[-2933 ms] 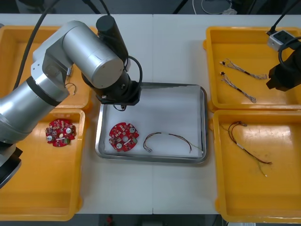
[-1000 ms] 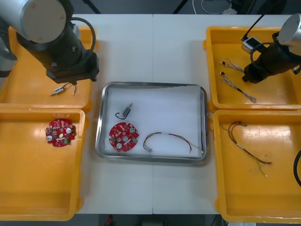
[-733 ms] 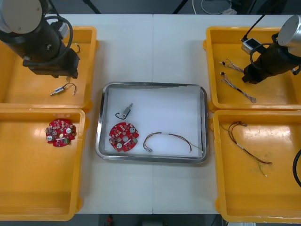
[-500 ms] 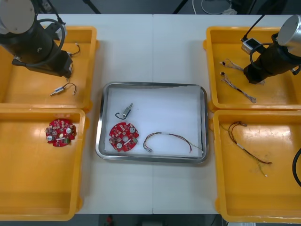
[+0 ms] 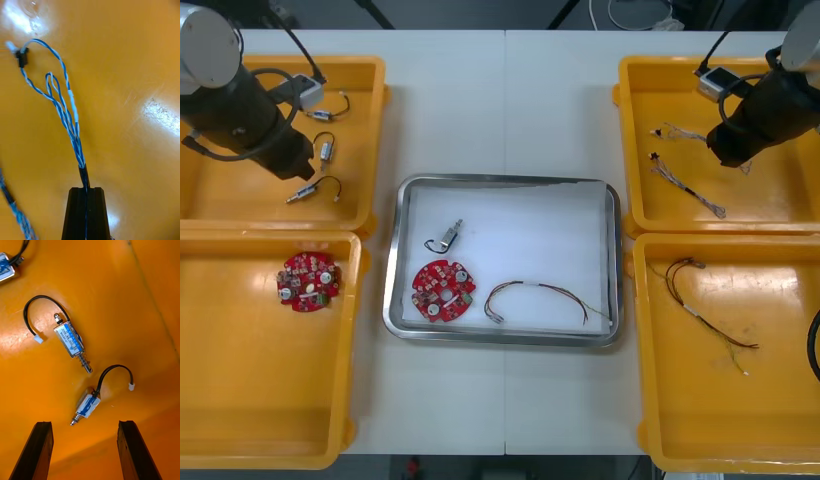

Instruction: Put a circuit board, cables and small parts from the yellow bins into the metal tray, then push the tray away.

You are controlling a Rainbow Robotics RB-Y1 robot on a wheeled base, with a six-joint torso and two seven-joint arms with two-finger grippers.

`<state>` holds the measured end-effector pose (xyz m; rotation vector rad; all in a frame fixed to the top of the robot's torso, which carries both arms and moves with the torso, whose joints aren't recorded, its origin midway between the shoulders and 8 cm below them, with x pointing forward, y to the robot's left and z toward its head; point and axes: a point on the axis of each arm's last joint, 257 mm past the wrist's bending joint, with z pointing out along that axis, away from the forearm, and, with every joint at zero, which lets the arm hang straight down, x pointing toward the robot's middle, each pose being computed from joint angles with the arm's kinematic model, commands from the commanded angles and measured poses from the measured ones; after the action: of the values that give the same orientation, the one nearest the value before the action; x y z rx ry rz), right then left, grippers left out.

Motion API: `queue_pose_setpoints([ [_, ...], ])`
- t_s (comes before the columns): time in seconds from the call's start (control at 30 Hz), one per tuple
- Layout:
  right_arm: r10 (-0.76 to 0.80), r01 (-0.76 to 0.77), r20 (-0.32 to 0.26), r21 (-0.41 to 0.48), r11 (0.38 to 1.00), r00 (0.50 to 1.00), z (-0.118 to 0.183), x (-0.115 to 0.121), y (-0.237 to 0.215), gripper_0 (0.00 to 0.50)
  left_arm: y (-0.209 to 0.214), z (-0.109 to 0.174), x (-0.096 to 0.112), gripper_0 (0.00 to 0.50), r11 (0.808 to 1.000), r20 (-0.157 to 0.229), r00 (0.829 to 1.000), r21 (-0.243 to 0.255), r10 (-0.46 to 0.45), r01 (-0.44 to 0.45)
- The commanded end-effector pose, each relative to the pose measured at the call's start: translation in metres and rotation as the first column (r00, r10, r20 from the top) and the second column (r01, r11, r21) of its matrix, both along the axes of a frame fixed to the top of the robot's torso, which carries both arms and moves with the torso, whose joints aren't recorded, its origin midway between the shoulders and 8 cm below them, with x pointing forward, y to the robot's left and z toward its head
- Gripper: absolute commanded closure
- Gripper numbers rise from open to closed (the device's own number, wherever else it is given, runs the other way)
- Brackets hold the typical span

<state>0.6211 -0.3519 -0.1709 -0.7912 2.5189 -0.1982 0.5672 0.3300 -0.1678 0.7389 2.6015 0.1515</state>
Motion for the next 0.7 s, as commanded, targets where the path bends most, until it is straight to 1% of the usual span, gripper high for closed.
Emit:
queue_pose_setpoints([
  [0.03,-0.011,0.013,0.065,-0.031,0.999,0.998,0.058,-0.003,-0.016,0.5,0.022,0.024,0.015,0.0,0.998,0.054,0.997,-0.037,0.05,-0.048],
  [0.17,-0.003,0.005,0.063,-0.029,1.0,0.998,0.068,-0.02,-0.013,0.5,0.028,0.013,0.018,0.0,0.999,0.054,0.998,-0.031,0.018,-0.016],
  [0.3,0.024,-0.022,0.047,-0.052,0.998,0.999,0.075,-0.045,-0.006,0.5,0.025,-0.001,0.026,0.0,1.0,0.072,0.997,-0.016,0.002,-0.001],
  [0.37,0.045,-0.043,0.027,-0.062,0.997,0.999,0.078,-0.058,0.001,0.5,0.022,-0.007,0.029,0.0,1.0,0.076,0.997,-0.017,0.0,0.002],
  [0.5,0.085,-0.084,0.004,-0.077,0.993,0.996,0.084,-0.08,0.018,0.5,0.018,-0.016,0.027,0.0,1.0,0.063,0.998,-0.029,0.004,-0.002],
  [0.53,0.085,-0.084,0.009,-0.074,0.994,0.996,0.086,-0.082,0.02,0.5,0.018,-0.017,0.027,0.0,1.0,0.059,0.998,-0.029,0.005,-0.003],
  [0.57,0.094,-0.091,0.034,-0.071,0.993,0.995,0.092,-0.082,0.031,0.5,0.018,-0.02,0.025,0.0,0.999,0.05,0.999,-0.032,0.007,-0.006],
  [0.6,0.094,-0.091,0.034,-0.071,0.993,0.995,0.092,-0.082,0.031,0.5,0.018,-0.02,0.025,0.0,0.999,0.05,0.999,-0.032,0.007,-0.006],
  [0.63,0.118,-0.114,0.061,-0.074,0.991,0.991,0.098,-0.084,0.046,0.5,0.018,-0.024,0.023,0.0,0.999,0.044,0.999,-0.035,0.007,-0.006],
  [0.7,0.151,-0.144,0.084,-0.088,0.986,0.985,0.103,-0.087,0.062,0.5,0.017,-0.028,0.02,0.0,0.999,0.036,0.999,-0.037,0.006,-0.005],
])
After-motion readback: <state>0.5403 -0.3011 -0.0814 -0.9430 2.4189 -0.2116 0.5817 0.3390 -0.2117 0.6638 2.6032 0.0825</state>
